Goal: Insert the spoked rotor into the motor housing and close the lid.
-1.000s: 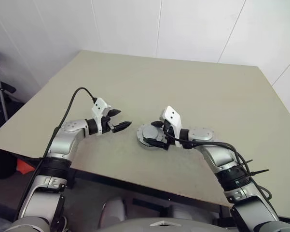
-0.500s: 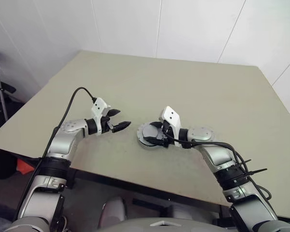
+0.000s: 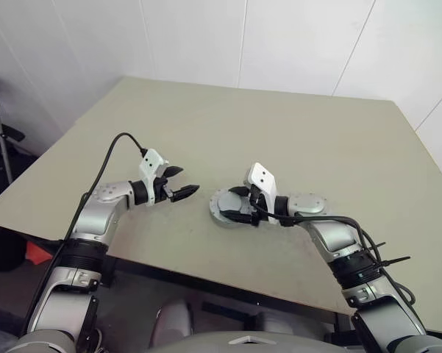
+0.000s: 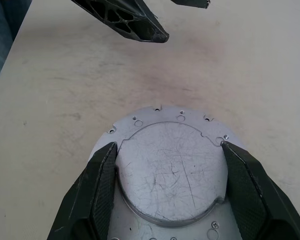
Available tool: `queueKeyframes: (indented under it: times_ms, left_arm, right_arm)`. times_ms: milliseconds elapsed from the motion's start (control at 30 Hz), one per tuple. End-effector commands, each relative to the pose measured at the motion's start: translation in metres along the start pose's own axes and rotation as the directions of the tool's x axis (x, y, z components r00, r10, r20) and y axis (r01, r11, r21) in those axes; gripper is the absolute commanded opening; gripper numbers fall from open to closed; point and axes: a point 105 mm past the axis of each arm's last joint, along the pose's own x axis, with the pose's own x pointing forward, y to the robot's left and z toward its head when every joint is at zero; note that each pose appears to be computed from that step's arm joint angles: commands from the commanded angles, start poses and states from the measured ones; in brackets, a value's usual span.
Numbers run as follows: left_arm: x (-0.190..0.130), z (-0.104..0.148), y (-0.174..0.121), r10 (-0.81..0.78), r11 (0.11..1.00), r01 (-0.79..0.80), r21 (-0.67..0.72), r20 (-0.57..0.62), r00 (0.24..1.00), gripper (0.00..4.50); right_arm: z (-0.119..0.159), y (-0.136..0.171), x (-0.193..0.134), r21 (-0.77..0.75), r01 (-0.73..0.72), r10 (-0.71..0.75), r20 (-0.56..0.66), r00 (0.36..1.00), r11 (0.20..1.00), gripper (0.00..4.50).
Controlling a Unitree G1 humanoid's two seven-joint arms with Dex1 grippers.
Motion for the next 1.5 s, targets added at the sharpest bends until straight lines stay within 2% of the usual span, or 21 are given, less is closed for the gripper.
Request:
queueKeyframes:
  times_ms: [33, 200, 733, 1000, 1167, 1300, 1500]
  left_arm:
    - [-0.001, 0.013, 0.001, -0.003, 0.999, 0.001, 0.042, 0.034, 0.999, 4.5]
    - [-0.002, 0.013, 0.001, 0.0, 0.999, -0.002, 0.041, 0.033, 0.999, 4.5]
    - [0.003, 0.015, -0.001, 0.006, 1.0, -0.007, 0.024, 0.049, 0.999, 4.5]
    - [0.033, 0.034, -0.014, 0.033, 0.992, -0.016, -0.128, 0.128, 0.991, 4.5]
    - [0.043, 0.04, -0.042, -0.096, 0.957, 0.128, -0.259, 0.131, 0.987, 4.5]
    - [0.036, 0.037, -0.059, -0.198, 0.918, 0.228, -0.325, 0.124, 0.972, 3.58]
    - [0.034, 0.023, -0.057, -0.19, 0.907, 0.201, -0.37, 0.067, 0.98, 1.55]
  right_arm:
    - [0.002, -0.003, -0.002, -0.036, 0.002, -0.002, -0.002, 1.0, 0.999, 3.17]
    - [-0.011, -0.006, -0.002, -0.06, -0.004, 0.001, -0.047, 0.999, 0.998, 3.17]
    - [-0.022, -0.009, 0.001, -0.026, -0.002, -0.001, -0.098, 0.995, 1.0, 3.17]
    - [-0.03, -0.008, -0.002, 0.002, -0.019, 0.019, -0.152, 0.988, 1.0, 3.17]
    - [-0.03, -0.009, -0.002, -0.008, -0.018, 0.017, -0.159, 0.987, 1.0, 3.17]
    - [-0.029, -0.011, -0.002, -0.025, -0.012, 0.007, -0.164, 0.986, 1.0, 3.17]
    - [-0.03, -0.012, -0.002, -0.029, -0.004, 0.0, -0.165, 0.986, 1.0, 3.17]
